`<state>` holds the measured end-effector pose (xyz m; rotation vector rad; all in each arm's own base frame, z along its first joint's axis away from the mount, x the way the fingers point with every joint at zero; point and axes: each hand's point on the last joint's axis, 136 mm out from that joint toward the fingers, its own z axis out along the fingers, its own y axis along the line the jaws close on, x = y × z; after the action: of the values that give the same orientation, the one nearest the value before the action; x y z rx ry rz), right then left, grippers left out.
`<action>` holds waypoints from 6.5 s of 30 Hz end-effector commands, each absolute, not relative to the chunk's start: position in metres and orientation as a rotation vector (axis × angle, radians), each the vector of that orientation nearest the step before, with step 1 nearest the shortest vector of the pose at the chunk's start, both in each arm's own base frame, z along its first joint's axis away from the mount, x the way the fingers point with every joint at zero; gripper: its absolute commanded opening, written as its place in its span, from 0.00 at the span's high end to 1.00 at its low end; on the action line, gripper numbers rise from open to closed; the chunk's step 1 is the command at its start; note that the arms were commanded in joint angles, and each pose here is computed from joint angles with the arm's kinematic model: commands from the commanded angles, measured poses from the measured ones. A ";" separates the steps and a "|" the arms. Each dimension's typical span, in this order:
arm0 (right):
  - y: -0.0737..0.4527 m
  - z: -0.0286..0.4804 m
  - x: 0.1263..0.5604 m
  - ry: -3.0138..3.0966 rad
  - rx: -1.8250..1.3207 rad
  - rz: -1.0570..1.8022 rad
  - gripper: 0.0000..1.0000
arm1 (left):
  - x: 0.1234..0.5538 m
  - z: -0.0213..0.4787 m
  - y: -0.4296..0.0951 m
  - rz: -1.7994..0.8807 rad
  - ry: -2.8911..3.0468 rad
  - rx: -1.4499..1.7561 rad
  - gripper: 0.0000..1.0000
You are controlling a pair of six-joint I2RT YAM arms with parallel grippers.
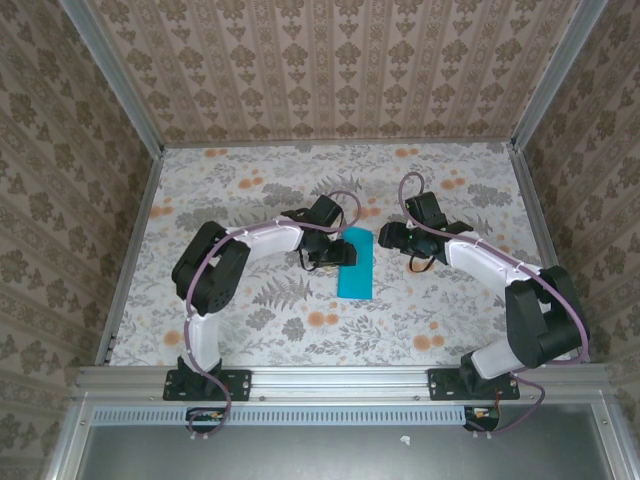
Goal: Fold a paper plane with a square sheet of paper (fold left side to right side)
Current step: First fold in half a square sheet of paper at the center of the table, then hold the square sheet of paper at the center of the table, then first fold the square sheet of paper in half at the center of the table, then hold the square sheet of paper at the center of the table.
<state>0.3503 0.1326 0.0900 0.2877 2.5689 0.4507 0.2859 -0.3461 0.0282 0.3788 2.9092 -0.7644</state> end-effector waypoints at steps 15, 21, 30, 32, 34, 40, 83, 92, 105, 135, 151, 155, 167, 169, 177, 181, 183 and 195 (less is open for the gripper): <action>0.126 0.086 0.341 2.595 0.268 0.412 0.32 | 0.266 -0.008 -0.336 -0.667 3.004 0.418 0.45; 0.127 0.088 0.342 2.587 0.266 0.417 0.32 | 0.265 -0.008 -0.335 -0.664 3.004 0.421 0.45; 0.127 0.089 0.343 2.581 0.276 0.426 0.30 | 0.264 -0.008 -0.334 -0.663 3.006 0.426 0.45; 0.127 0.089 0.343 2.580 0.276 0.429 0.29 | 0.263 -0.008 -0.335 -0.667 3.007 0.431 0.45; 0.128 0.089 0.343 2.580 0.275 0.431 0.29 | 0.263 -0.009 -0.335 -0.672 3.010 0.437 0.45; 0.127 0.089 0.342 2.580 0.272 0.427 0.29 | 0.258 -0.010 -0.339 -0.663 3.021 0.498 0.45; 0.153 0.081 0.342 2.626 0.233 0.593 0.43 | 0.255 -0.018 -0.340 -0.624 3.076 0.497 0.43; 0.176 0.062 0.340 2.675 0.223 0.689 0.78 | 0.255 -0.018 -0.339 -0.622 3.074 0.492 0.42; 0.203 0.035 0.344 2.760 0.196 0.741 1.00 | 0.254 -0.018 -0.339 -0.621 3.075 0.490 0.42; 0.180 -0.011 0.315 2.966 0.240 0.510 1.00 | 0.283 0.090 -0.316 -0.880 2.756 0.375 0.39; 0.180 -0.010 0.313 2.971 0.231 0.513 1.00 | 0.269 0.081 -0.380 -1.442 2.662 0.394 0.84; 0.179 -0.010 0.313 2.974 0.229 0.505 1.00 | 0.267 0.063 -0.376 -1.395 2.722 0.371 0.84; 0.176 -0.014 0.310 3.001 0.216 0.467 1.00 | 0.259 0.019 -0.348 -1.145 2.886 0.328 0.86; 0.174 -0.014 0.309 3.008 0.213 0.454 1.00 | 0.259 0.016 -0.345 -1.130 2.894 0.318 0.86; 0.173 -0.015 0.308 3.011 0.207 0.440 1.00 | 0.257 0.016 -0.326 -1.114 2.896 0.272 0.90; 0.174 -0.015 0.309 3.007 0.211 0.451 1.00 | 0.261 0.039 -0.325 -1.148 2.827 0.295 0.90; 0.175 -0.014 0.310 3.004 0.211 0.456 1.00 | 0.264 0.053 -0.328 -1.161 2.787 0.323 0.90; 0.176 -0.013 0.309 3.002 0.208 0.464 1.00 | 0.270 0.052 -0.365 -1.211 2.763 0.394 0.89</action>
<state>0.3375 0.1954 0.0151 0.1713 2.8586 0.6184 0.2706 -0.3607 0.0640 0.3821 2.7379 -1.2139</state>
